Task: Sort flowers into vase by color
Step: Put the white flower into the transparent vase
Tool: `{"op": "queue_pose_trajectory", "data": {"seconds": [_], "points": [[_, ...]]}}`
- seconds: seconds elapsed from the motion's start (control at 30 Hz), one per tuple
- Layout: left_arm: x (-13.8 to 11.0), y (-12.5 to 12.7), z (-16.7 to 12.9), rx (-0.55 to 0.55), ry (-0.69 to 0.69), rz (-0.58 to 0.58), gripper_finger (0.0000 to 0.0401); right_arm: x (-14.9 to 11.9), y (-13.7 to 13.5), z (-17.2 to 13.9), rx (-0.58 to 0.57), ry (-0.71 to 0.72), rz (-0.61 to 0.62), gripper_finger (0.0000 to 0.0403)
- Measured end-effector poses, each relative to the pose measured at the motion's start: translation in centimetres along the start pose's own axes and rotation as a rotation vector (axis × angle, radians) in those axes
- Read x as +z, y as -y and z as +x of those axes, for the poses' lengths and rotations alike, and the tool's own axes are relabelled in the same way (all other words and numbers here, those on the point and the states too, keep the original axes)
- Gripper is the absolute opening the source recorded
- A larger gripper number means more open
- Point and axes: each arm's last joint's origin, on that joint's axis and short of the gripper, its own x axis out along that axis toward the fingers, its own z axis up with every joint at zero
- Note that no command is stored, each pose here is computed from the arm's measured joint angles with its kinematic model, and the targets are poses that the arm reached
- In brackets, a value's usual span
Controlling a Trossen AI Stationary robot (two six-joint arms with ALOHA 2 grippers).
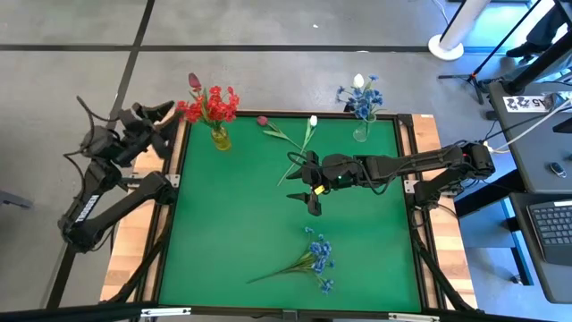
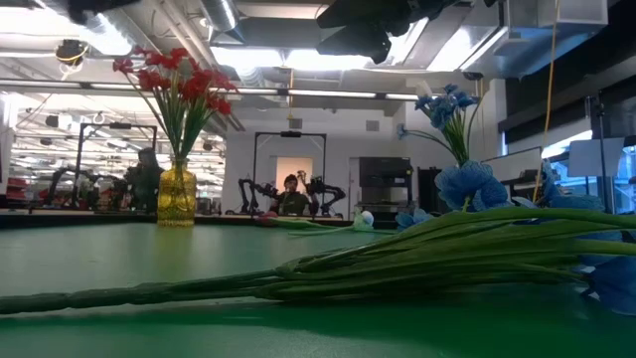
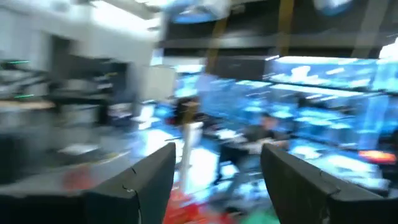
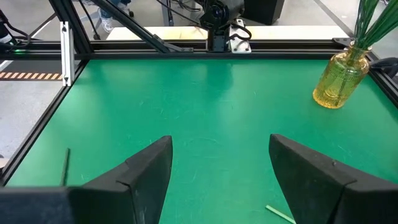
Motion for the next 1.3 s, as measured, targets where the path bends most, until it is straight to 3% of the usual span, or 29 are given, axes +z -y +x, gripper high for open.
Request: {"op": "queue_pose_trajectory", "data": {"seconds": [0.1,0.27,0.4,0.7,0.97,1.3], "points": [[0.2,0.5,0.0,-0.163,-0.012,-0.053,0.0229,-0.1,0.1,0.0,-0.013,-0.010,-0.003,0.0264],[-0.3,0.8,0.2,-0.298,-0.073,-0.100,0.0229,-0.8,0.5,-1.0,-0.139,-0.119,-0.017,0.0264],[-1.0,0.7,0.9,-0.327,-0.116,-0.117,0.0229,-0.9,1.1,-2.0,-0.205,-0.161,-0.001,0.0264],[-2.3,1.7,5.2,-0.444,-0.179,-0.122,0.0229,-0.5,1.1,-2.5,-0.205,-0.133,0.006,0.0264],[-5.2,5.6,8.5,-0.508,-0.263,0.002,0.0229,-1.5,1.5,-2.7,-0.297,-0.232,-0.008,0.0264],[-8.4,10.2,8.5,-0.509,-0.396,0.106,0.0229,-3.6,2.9,-3.1,-0.365,-0.428,0.147,0.0264]]}}
